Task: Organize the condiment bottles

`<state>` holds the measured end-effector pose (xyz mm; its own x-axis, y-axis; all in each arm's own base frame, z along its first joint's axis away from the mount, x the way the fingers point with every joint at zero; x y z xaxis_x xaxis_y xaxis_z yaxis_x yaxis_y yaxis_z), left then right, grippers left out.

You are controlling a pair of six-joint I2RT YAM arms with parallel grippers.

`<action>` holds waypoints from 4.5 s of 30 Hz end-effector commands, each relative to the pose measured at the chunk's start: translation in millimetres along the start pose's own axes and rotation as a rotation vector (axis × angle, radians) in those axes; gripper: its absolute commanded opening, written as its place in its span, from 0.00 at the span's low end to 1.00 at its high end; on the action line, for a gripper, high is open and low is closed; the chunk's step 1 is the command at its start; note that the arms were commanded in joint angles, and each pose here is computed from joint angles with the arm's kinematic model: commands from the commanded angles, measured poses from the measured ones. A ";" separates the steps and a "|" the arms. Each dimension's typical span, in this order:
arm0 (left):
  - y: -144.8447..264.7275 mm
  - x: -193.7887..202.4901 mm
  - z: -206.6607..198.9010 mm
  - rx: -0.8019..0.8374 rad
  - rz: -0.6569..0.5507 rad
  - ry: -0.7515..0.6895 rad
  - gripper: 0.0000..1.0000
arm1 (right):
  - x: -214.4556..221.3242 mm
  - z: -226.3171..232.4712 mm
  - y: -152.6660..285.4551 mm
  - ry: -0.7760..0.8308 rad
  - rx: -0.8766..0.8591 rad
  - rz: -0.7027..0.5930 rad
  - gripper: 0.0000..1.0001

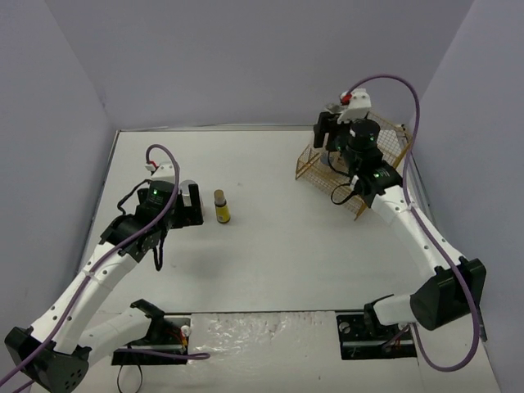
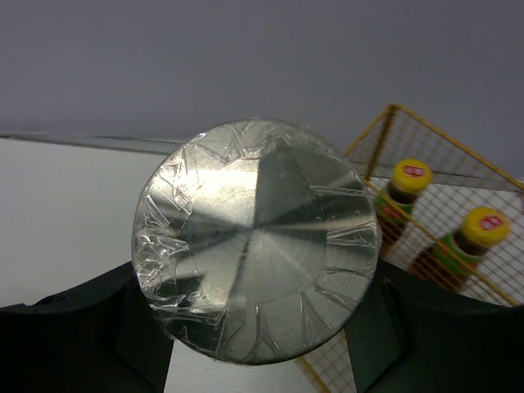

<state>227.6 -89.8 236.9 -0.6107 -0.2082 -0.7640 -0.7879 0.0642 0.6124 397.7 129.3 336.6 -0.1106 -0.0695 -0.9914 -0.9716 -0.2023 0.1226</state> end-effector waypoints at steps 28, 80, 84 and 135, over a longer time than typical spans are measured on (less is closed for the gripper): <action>5.5 -26.7 -6.5 0.015 -0.097 0.058 0.97 | 83.1 -127.2 -42.2 -0.090 0.359 0.008 0.00; 0.1 -13.0 -2.1 0.011 -0.073 0.042 0.97 | 136.8 -92.5 -67.9 -0.030 0.087 -0.023 0.43; -3.0 -12.7 -3.4 0.012 -0.072 0.047 0.97 | 134.0 -94.4 -62.3 -0.007 0.092 0.001 0.53; -76.2 -84.0 27.5 -0.280 -0.006 0.266 0.97 | 35.8 -58.0 84.3 -0.150 -0.047 0.017 1.00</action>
<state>315.7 -49.3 222.4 -0.6116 -0.4166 -0.6726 -0.6465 -0.2267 0.7284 334.4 40.4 308.9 -0.1856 0.0459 -0.9816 -0.9686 -0.1768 0.1748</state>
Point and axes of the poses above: each gripper's point midway between its finger pads, its own y axis back along the fingers, its own z axis along the line the jaws close on, x = y × z, the point moved 4 cm from there along y, back along the fingers, and after that the axes turned 6 degrees about y, right-handed, at the moved point
